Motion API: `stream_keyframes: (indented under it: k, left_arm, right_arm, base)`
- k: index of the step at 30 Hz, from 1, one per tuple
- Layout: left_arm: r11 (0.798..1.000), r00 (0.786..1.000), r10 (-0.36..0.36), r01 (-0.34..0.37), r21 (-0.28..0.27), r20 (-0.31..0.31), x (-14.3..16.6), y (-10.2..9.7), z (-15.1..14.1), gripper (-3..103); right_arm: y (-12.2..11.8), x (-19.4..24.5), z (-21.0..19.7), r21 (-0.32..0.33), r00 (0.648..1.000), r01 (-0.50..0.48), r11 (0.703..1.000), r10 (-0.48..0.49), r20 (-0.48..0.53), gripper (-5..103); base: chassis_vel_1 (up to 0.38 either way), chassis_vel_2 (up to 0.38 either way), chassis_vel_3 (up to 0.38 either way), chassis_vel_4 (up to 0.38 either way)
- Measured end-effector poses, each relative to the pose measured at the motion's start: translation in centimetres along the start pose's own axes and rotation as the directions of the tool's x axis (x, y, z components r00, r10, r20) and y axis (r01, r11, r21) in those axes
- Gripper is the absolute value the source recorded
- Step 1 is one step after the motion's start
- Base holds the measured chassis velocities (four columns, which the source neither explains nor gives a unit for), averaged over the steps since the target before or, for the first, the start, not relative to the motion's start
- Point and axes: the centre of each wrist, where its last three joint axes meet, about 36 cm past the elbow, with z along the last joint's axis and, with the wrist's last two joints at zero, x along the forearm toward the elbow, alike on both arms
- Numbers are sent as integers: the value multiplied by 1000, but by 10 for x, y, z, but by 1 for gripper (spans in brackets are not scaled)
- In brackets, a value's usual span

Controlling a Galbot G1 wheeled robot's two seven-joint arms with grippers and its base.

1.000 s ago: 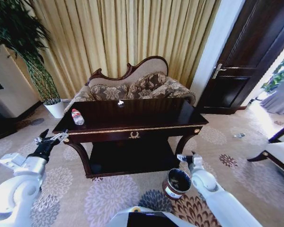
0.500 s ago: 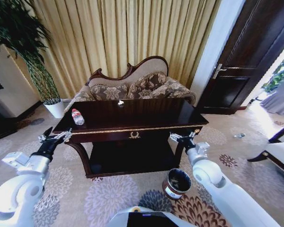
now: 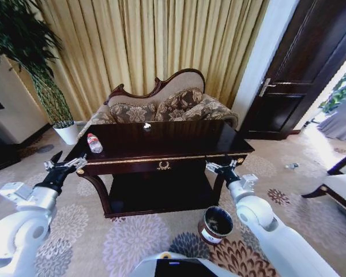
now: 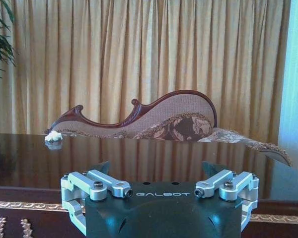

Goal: Move to the front of the table and place the trash on the table into the trash bin.

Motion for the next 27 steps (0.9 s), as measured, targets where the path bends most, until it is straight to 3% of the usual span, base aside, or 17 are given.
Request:
stream_keyframes:
  k: [27]
  left_arm:
    - [1000, 1000, 1, -1, 6, -2, 0, -2, 2, 100]
  right_arm:
    - [10, 8, 1, 5, 999, 32, 999, -32, -15, 100]
  base:
    - [-102, 105, 102, -98]
